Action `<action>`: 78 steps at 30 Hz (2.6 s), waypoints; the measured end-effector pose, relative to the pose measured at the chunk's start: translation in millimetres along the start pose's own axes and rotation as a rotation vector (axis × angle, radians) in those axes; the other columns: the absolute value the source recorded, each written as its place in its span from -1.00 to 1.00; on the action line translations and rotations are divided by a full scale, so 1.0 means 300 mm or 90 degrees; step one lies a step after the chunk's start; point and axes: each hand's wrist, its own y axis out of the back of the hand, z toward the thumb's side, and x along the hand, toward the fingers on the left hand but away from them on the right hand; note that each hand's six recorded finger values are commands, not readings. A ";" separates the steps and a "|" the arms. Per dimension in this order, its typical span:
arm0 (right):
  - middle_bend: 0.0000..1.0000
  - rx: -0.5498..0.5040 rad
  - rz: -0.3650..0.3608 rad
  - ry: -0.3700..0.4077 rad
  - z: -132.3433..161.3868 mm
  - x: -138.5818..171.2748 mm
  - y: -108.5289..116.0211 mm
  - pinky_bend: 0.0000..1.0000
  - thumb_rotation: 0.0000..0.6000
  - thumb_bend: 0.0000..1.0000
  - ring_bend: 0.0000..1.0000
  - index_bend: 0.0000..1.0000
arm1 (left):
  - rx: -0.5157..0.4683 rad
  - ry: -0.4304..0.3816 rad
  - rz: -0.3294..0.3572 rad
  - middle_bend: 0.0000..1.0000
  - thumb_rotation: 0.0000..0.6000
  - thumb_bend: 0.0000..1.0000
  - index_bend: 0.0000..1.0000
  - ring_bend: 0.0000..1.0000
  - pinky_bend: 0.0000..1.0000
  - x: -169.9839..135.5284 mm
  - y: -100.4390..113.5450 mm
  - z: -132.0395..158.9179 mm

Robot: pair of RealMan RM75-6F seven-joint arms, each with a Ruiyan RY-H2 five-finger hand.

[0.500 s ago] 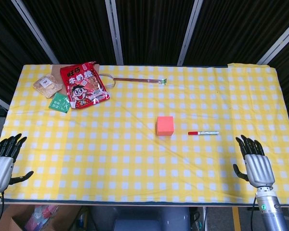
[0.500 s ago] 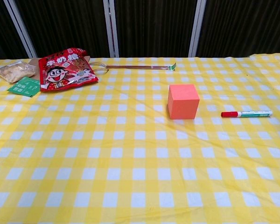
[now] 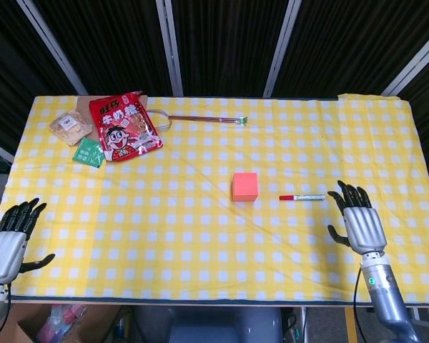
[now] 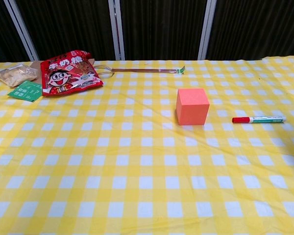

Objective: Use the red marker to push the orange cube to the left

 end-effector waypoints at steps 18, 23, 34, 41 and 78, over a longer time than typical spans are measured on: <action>-0.67 0.021 0.053 -0.052 0.071 -0.293 -0.173 -1.00 1.00 -0.28 -1.00 -0.15 | -0.020 -0.007 -0.025 -1.00 1.00 -1.00 -1.00 -1.00 -1.00 0.018 -0.017 0.011; -0.65 0.021 0.065 -0.070 0.058 -0.343 -0.225 -1.00 1.00 -0.28 -1.00 -0.12 | -0.027 -0.005 -0.031 -1.00 1.00 -1.00 -1.00 -1.00 -1.00 0.019 -0.018 0.013; -0.64 -0.009 0.075 -0.082 0.065 -0.413 -0.285 -1.00 1.00 -0.28 -1.00 -0.11 | -0.037 0.004 -0.034 -1.00 1.00 -1.00 -1.00 -1.00 -1.00 0.024 -0.017 0.004; -0.64 -0.012 0.083 -0.075 0.087 -0.419 -0.313 -1.00 1.00 -0.28 -1.00 -0.11 | -0.037 0.005 -0.035 -1.00 1.00 -1.00 -1.00 -1.00 -1.00 0.026 -0.016 0.002; -0.54 -0.009 0.102 -0.099 0.040 -0.411 -0.356 -1.00 1.00 -0.05 -0.96 0.28 | -0.046 0.011 -0.034 -1.00 1.00 -1.00 -1.00 -1.00 -1.00 0.023 -0.011 -0.002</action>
